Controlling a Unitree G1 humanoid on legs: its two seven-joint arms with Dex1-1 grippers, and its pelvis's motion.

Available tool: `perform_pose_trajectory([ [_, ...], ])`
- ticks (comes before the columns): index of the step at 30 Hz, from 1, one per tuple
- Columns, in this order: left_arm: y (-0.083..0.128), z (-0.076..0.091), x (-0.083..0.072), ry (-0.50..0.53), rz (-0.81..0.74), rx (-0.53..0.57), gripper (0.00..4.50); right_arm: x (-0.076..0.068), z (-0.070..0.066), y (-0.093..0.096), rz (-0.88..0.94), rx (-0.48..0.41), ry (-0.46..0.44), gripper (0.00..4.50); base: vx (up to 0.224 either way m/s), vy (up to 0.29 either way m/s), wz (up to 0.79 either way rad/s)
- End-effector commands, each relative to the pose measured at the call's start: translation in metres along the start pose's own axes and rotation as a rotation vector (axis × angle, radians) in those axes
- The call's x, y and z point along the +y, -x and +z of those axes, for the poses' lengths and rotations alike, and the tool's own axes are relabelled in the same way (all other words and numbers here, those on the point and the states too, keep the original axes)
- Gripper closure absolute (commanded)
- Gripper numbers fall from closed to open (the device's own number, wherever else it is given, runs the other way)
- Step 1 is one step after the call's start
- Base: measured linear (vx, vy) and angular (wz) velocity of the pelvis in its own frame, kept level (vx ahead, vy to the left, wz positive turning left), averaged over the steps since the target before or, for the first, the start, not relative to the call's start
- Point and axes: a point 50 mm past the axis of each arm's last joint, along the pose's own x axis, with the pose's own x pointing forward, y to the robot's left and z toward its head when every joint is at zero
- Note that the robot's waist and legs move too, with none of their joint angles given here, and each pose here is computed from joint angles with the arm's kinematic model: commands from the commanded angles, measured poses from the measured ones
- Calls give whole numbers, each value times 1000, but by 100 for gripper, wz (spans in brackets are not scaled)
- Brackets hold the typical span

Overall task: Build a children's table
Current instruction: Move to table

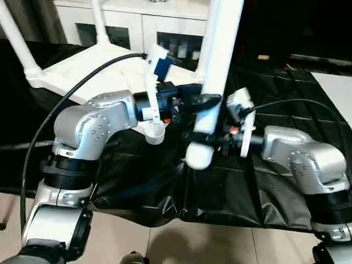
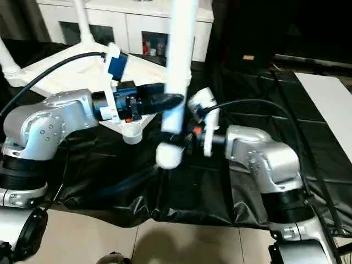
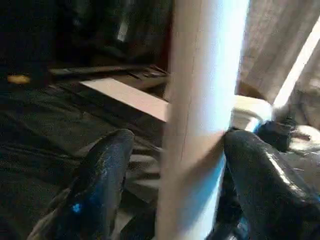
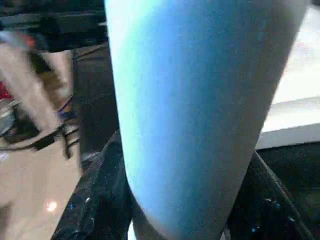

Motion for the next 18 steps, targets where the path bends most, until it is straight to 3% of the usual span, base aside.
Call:
perform_pose_trajectory([
  [1,12,2,19,-48,212,-68,88,-16,12,16,-203,-65,67,262,0,0,0],
  [2,12,2,19,-48,212,-68,82,-16,12,16,-203,-65,67,262,0,0,0],
  [3,24,-2,31,-156,422,-96,82,-32,12,28,-429,-78,144,262,0,0,0],
  [5,35,-10,35,-256,570,-103,82,-38,10,34,-573,-99,186,262,0,0,0],
  [6,45,-22,38,-329,702,-82,82,-41,4,36,-699,-108,214,262,0,0,0],
  [8,56,-38,39,-392,808,-64,82,-40,-5,36,-809,-123,232,262,0,0,0],
  [13,68,-70,38,-334,909,-95,82,-31,-31,29,-877,-122,178,262,0,0,0],
  [15,73,-83,41,-325,983,-83,82,-27,-42,19,-865,-159,91,262,-10,44,-3],
  [18,75,-86,44,-330,1022,-88,82,-29,-44,17,-880,-158,102,262,-17,161,-14],
])
